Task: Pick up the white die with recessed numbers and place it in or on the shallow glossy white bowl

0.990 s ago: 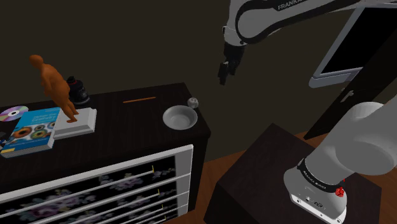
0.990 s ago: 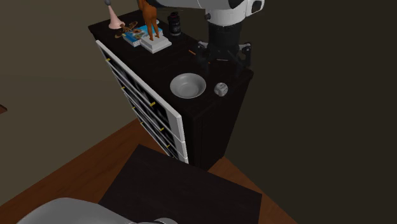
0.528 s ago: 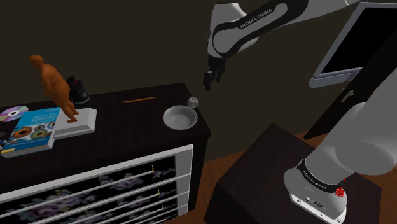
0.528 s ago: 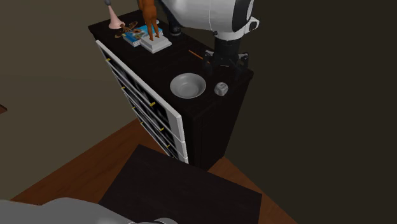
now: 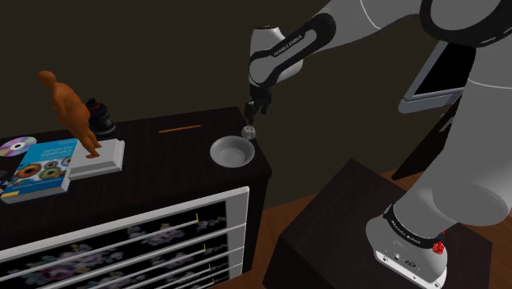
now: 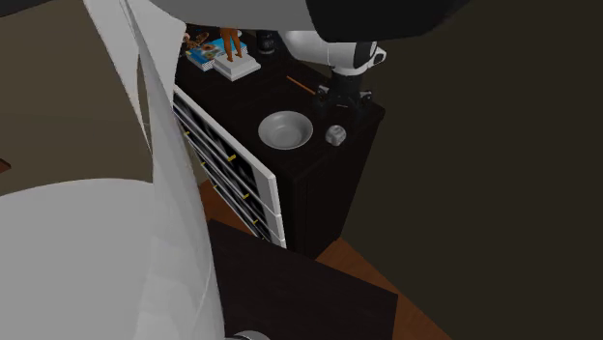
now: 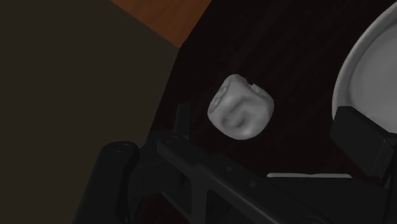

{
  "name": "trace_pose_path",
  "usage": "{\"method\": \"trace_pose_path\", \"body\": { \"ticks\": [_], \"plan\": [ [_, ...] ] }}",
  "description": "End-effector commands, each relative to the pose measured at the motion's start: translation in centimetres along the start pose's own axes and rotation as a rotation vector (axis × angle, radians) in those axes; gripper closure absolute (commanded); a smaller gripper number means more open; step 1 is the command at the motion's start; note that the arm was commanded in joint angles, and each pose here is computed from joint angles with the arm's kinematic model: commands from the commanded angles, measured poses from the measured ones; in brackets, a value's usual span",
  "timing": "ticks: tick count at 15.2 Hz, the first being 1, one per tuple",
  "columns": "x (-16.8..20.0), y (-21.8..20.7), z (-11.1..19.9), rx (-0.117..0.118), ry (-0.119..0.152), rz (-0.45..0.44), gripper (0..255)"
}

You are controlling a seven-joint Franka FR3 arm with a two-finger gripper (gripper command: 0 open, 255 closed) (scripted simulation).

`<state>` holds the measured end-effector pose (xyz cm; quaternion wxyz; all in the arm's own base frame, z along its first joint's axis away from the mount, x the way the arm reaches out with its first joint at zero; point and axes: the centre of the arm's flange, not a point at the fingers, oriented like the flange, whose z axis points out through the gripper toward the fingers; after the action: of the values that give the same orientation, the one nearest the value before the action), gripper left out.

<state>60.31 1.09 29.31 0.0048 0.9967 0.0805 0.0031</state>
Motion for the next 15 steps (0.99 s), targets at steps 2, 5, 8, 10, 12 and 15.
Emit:
{"method": "trace_pose_path", "body": {
  "ticks": [2,5,8,10,12,15],
  "plan": [
    [2.8,-0.2,2.8,0.011,-0.004,0.004,0],
    [3.6,-0.2,4.6,0.014,-0.005,0.005,0],
    [3.6,-0.2,6.1,0.014,-0.005,0.005,0],
    [3.6,-0.2,7.2,0.014,-0.005,0.005,0],
    [3.6,-0.2,7.5,0.014,-0.005,0.005,0],
    [3.6,-0.2,7.5,0.014,-0.005,0.005,0]
  ]
}}
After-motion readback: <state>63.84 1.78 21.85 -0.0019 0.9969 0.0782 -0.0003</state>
